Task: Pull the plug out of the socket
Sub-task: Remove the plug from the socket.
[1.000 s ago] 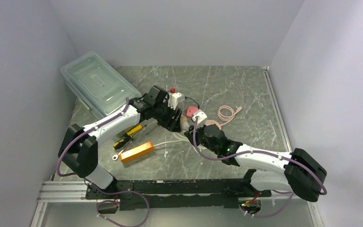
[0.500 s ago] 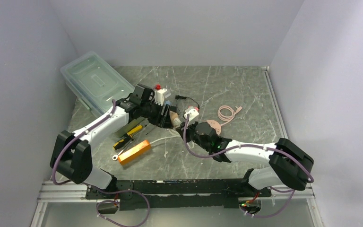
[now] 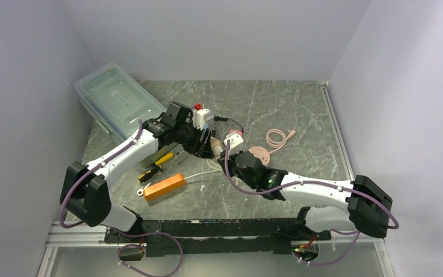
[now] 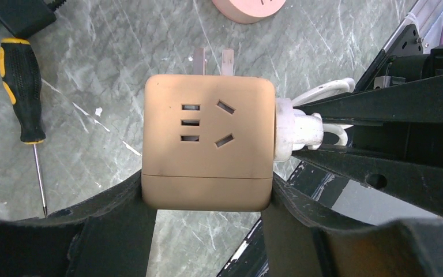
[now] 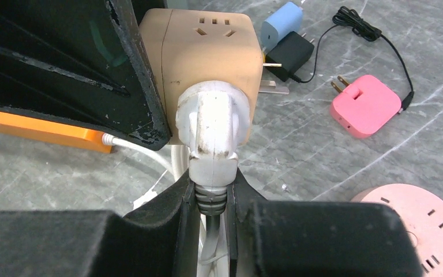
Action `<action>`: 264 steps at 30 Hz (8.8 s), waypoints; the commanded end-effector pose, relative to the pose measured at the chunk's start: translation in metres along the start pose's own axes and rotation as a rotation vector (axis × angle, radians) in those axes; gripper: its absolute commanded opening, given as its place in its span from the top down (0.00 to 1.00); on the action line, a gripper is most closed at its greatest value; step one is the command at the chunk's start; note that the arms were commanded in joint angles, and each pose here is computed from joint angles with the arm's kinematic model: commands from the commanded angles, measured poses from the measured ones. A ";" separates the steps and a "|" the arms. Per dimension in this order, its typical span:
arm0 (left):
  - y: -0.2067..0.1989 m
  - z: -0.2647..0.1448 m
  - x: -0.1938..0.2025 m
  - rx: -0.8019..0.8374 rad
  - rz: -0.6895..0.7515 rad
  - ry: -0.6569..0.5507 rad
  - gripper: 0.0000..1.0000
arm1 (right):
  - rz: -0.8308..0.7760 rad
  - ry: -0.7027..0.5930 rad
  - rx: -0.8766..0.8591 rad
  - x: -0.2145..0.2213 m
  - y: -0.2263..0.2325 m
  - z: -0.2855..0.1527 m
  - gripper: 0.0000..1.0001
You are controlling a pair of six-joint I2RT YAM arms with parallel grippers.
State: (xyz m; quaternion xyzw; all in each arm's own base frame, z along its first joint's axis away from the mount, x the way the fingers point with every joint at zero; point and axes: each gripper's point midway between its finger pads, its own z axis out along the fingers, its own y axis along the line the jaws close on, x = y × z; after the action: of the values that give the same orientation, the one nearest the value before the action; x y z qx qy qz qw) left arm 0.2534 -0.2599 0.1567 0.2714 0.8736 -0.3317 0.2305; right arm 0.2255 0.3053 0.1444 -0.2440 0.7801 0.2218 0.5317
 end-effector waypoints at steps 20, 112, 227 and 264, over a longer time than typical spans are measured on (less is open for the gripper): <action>0.105 -0.022 -0.035 -0.521 0.063 -0.093 1.00 | 0.220 -0.252 -0.166 -0.097 0.040 -0.056 1.00; -0.072 -0.027 -0.018 0.437 0.046 -0.047 0.22 | -0.222 -0.403 -0.311 -0.105 -0.002 -0.057 1.00; 0.008 0.006 -0.012 0.112 -0.039 -0.052 1.00 | 0.078 -0.145 0.044 -0.058 -0.042 0.000 1.00; 0.055 0.010 -0.011 -0.075 -0.097 -0.017 1.00 | -0.064 -0.157 -0.030 -0.061 0.042 -0.028 1.00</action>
State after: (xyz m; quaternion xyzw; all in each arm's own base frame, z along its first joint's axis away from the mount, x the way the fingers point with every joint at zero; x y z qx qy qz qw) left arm 0.2360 -0.2606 0.1350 0.2629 0.8702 -0.3914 0.1432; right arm 0.2182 0.3101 0.1788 -0.2515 0.7512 0.2043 0.5751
